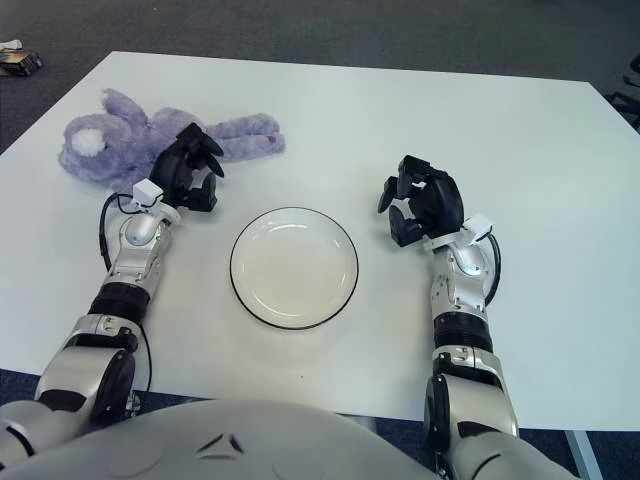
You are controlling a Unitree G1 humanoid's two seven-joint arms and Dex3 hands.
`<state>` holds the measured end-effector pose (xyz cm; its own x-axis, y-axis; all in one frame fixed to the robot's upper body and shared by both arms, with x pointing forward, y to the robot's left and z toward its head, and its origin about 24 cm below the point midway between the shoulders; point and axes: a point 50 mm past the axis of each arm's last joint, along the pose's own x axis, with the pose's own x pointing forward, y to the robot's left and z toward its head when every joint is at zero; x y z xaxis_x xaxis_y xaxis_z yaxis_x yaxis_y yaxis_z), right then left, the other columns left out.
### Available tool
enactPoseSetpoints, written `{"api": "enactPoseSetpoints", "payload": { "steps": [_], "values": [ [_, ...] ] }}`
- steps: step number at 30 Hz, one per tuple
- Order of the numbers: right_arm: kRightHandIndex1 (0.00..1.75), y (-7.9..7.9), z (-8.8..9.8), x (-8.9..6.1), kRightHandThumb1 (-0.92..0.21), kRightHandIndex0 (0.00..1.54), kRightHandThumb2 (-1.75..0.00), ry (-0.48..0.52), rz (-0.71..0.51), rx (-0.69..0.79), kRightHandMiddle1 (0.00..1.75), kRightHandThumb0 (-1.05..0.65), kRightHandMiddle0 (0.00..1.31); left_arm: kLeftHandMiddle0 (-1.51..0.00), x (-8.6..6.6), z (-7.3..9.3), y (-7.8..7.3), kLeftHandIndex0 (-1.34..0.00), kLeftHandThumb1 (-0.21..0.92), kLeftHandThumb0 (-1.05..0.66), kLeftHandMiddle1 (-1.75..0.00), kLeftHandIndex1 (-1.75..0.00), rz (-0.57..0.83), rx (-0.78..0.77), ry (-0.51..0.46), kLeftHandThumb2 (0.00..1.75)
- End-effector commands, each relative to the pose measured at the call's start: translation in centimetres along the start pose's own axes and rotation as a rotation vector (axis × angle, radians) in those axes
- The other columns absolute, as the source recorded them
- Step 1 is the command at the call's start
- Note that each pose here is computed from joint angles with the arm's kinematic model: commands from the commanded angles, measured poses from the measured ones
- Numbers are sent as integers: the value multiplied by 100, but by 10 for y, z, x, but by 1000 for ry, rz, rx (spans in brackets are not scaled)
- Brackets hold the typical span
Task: Put the doll into the plate.
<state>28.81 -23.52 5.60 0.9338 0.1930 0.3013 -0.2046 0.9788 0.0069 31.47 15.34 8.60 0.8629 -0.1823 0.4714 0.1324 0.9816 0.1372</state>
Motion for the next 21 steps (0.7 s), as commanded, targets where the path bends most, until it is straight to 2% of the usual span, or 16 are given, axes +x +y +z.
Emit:
{"api": "enactPoseSetpoints", "payload": {
  "steps": [1,3,9,13,21],
  "values": [
    [136,2,-25,-21,19,102,-175,105,-53,44,175,0,90,-69,-10,0,1,-34,34,-1,-160,-175,53,-6,-30,126],
    [136,2,-26,-20,19,102,-175,111,-51,36,175,0,90,-69,-7,12,4,-34,34,-1,-160,-175,79,-10,-97,126],
    [136,3,-27,-18,19,102,-175,124,-61,24,175,0,90,-68,-4,35,11,-33,36,-1,-159,-175,113,-17,-203,124],
    [135,4,-28,-18,19,102,-175,127,-69,21,175,0,90,-67,-5,41,14,-32,38,-1,-158,-175,120,-16,-224,121],
    [136,8,-28,-18,19,101,-175,133,-77,23,175,0,90,-64,-23,64,26,-29,43,0,-155,-175,104,107,-259,113]
  ]
}}
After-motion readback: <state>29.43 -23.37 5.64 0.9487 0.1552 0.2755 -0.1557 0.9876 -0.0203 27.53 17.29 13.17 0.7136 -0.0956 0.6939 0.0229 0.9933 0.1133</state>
